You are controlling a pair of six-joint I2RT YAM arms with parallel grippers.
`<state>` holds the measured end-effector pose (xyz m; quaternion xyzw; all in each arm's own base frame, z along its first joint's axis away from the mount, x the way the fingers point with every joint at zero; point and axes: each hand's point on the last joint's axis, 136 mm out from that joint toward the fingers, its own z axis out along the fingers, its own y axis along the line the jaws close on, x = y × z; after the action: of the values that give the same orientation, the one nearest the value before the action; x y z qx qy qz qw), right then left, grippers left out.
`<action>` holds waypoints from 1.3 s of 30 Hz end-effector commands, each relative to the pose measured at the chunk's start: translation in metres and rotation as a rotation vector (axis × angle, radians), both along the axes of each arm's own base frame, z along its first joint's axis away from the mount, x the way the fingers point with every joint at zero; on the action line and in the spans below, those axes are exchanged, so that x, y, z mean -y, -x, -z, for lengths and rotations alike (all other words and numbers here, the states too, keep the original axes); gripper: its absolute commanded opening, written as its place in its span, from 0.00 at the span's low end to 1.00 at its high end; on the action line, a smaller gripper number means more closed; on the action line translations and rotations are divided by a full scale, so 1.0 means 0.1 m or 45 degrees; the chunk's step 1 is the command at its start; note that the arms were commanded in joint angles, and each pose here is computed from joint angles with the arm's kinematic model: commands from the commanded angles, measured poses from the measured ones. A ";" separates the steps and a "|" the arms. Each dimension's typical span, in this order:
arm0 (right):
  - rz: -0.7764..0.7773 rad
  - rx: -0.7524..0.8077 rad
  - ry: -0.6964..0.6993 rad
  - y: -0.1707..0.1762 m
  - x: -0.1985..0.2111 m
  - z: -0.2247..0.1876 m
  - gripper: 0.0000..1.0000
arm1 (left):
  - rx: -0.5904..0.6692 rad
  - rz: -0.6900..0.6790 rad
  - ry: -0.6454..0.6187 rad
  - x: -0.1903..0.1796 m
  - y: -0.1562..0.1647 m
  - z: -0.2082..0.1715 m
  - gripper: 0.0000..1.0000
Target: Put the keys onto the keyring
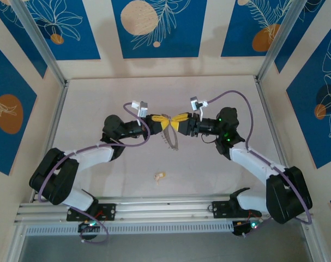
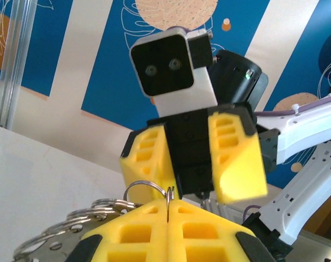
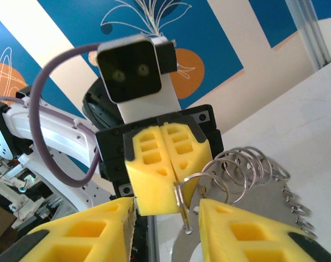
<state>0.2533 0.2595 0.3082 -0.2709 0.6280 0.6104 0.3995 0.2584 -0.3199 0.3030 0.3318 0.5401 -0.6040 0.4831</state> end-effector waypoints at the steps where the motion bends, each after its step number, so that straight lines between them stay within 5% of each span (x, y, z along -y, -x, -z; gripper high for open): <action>1: 0.086 0.006 0.012 0.02 0.17 -0.05 0.41 | 0.165 -0.032 0.043 -0.03 0.04 -0.23 0.00; 22: 0.298 -0.267 0.094 0.28 0.58 0.51 0.46 | 0.590 -0.313 0.107 -0.29 0.12 -0.42 0.00; 39: 0.302 -0.301 0.099 0.26 0.57 0.63 0.46 | 0.660 -0.335 0.097 -0.28 0.15 -0.38 0.00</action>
<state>0.2270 0.2031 0.2465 -0.1392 0.7227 0.5615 0.3783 0.2547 -0.2964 0.3211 0.3775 0.4594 -0.4629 0.6574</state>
